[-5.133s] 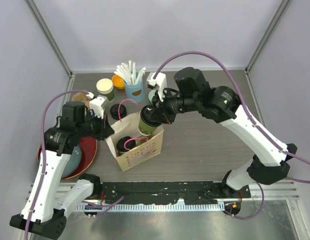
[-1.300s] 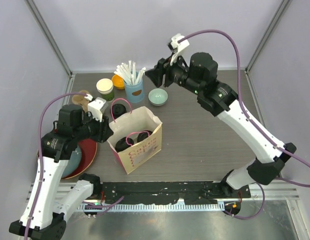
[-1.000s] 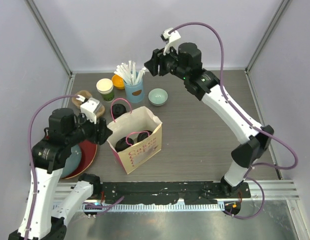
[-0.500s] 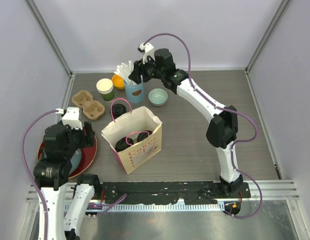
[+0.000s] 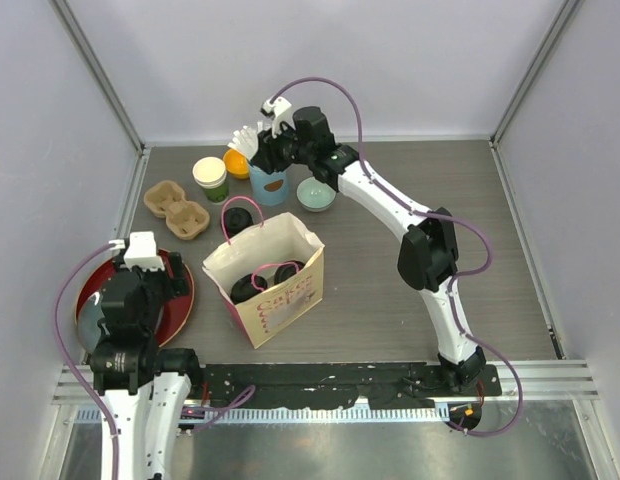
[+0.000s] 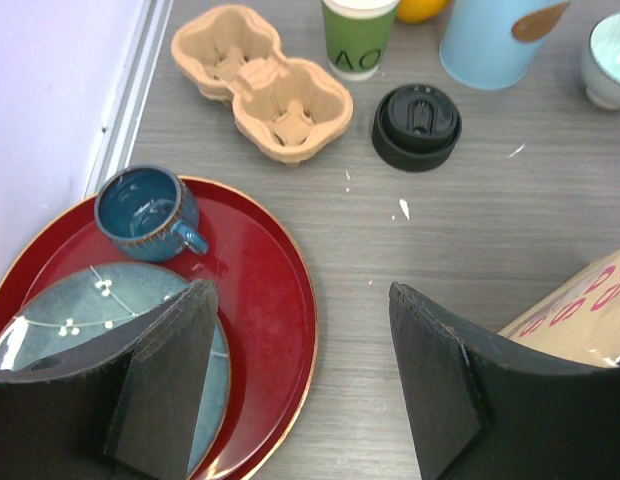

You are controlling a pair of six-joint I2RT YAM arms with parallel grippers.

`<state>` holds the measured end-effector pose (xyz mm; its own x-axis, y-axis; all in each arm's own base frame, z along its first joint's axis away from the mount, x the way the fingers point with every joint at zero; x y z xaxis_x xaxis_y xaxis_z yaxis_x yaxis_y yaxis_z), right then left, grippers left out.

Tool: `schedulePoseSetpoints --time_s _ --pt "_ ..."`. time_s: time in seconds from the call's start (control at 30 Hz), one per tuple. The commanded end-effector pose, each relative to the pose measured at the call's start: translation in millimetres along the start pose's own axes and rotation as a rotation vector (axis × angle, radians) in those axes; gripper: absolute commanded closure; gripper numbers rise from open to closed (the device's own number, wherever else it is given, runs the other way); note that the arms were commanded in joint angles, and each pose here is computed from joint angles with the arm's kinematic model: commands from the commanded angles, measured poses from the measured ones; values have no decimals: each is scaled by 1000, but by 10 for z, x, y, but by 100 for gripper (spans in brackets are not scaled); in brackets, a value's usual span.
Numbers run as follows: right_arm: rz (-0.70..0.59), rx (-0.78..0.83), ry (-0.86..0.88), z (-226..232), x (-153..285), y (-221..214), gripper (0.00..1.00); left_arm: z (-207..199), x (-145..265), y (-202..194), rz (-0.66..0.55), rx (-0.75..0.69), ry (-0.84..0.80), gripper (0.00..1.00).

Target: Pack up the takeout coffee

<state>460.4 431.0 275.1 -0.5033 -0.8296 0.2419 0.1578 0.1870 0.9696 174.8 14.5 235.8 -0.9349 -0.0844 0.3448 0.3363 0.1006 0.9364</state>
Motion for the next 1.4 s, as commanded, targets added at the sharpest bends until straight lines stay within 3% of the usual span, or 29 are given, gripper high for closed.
schedulePoseSetpoints --time_s 0.0,0.13,0.23,0.73,0.87,1.0,1.23,1.37 --pt "-66 51 -36 -16 -39 246 67 7 -18 274 -156 23 7 27" --pt "-97 94 -61 -15 5 377 93 -7 -12 294 -186 42 -3 27" --pt "-127 141 -77 45 120 564 99 -69 -11 280 -194 44 -43 27" --pt "-262 280 -131 322 896 1458 99 -127 -30 223 -234 62 -85 26" --pt "-332 288 -102 510 1320 1831 99 -137 -26 224 -233 61 -91 26" --pt "-382 304 -71 780 2085 2167 99 -146 -34 218 -228 60 -97 26" --pt "-369 263 -10 1128 2928 2020 99 -160 -56 214 -220 70 -104 26" --pt "-198 212 -28 1140 3119 1558 99 -171 -49 213 -221 76 -110 26"
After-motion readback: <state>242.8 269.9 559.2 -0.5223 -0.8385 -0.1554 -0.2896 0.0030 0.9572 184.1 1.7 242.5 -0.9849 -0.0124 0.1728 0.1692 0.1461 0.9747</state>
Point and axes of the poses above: each gripper's point midway between its finger pads, its own x axis back along the fingers, its own z axis along the line the jaws close on, y = z × x, the point moved 2 cm from there along x, back along the fingers, and after that the axes turned 6 degrees about x, right-handed, at the moved point
